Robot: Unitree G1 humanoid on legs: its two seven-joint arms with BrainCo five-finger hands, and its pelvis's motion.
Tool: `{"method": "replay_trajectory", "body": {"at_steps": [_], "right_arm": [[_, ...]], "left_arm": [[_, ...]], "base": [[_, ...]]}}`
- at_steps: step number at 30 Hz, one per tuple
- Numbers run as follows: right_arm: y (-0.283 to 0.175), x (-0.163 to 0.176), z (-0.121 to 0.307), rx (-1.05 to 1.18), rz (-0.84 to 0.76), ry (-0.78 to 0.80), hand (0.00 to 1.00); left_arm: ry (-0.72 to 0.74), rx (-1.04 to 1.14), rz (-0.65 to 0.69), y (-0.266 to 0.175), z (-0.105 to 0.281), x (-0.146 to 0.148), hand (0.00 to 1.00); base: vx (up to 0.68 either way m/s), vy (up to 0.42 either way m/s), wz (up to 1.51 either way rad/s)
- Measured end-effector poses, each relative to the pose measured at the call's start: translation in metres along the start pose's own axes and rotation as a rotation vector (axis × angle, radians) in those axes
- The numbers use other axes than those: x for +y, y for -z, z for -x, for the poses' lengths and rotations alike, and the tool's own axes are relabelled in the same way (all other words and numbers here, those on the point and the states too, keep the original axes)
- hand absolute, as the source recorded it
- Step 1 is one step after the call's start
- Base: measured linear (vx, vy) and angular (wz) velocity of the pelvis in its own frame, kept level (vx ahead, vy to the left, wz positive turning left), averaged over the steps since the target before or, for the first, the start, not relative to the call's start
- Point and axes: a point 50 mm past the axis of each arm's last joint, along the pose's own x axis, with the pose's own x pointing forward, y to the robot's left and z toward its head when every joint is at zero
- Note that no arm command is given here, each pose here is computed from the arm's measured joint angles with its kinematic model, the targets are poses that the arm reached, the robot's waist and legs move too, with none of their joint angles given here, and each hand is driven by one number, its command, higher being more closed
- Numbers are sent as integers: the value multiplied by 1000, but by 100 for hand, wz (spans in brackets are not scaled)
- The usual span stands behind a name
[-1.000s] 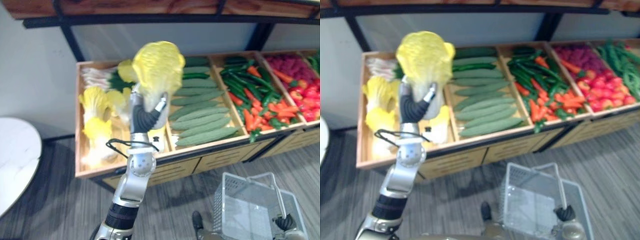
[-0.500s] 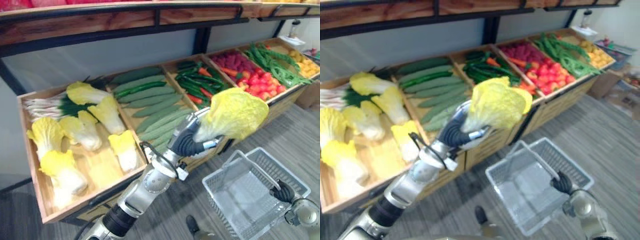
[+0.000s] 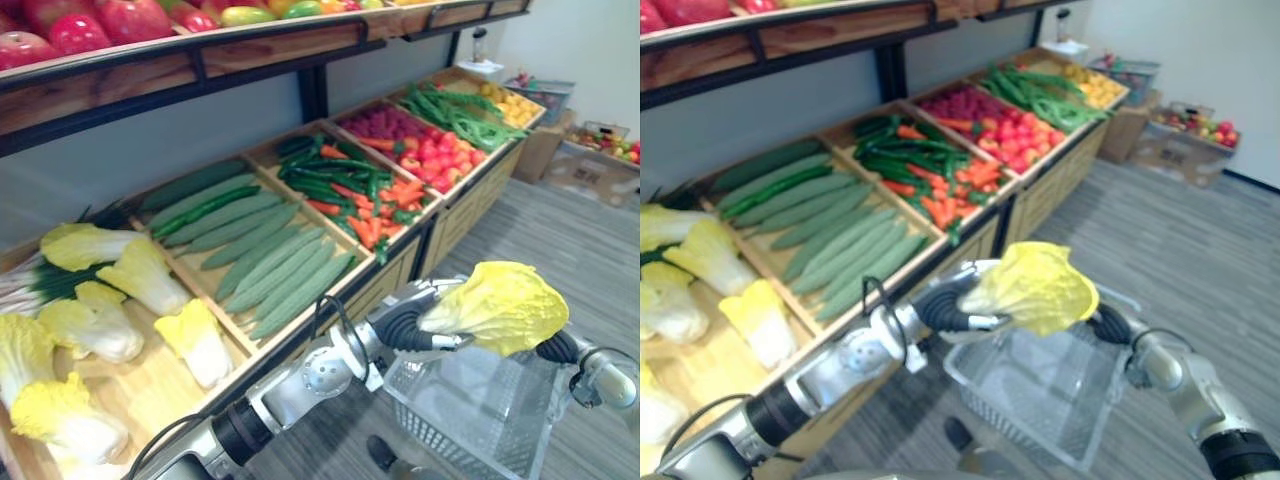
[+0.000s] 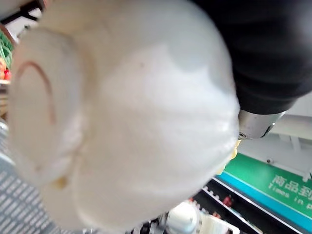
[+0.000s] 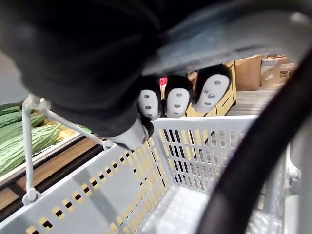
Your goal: Pick vegetable in the basket
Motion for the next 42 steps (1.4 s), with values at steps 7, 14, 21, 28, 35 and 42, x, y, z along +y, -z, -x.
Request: {"method": "replay_trajectory", "body": {"at_steps": [7, 14, 21, 28, 35, 42], "right_arm": [[-32, -1, -3, -172, 93, -85, 100], [-49, -6, 1, -267, 102, -130, 100], [-62, -12, 2, -329, 90, -123, 100], [-75, -14, 4, -394, 95, -117, 100], [-80, -20, 3, -423, 67, -103, 100], [-89, -22, 4, -463, 57, -107, 100]], "left_arm": [[135, 55, 1, 12, 10, -18, 100], [252, 55, -11, 16, 8, -31, 100], [339, 108, -55, 30, 11, -43, 100], [397, 168, -103, 47, 11, -56, 100], [450, 245, -173, 66, 12, -67, 100], [498, 337, -250, 87, 21, -73, 0]], "base": [[18, 10, -26], [21, -13, -14], [8, -37, -2], [6, -38, -4], [7, -38, -9], [-1, -51, -6]]}}
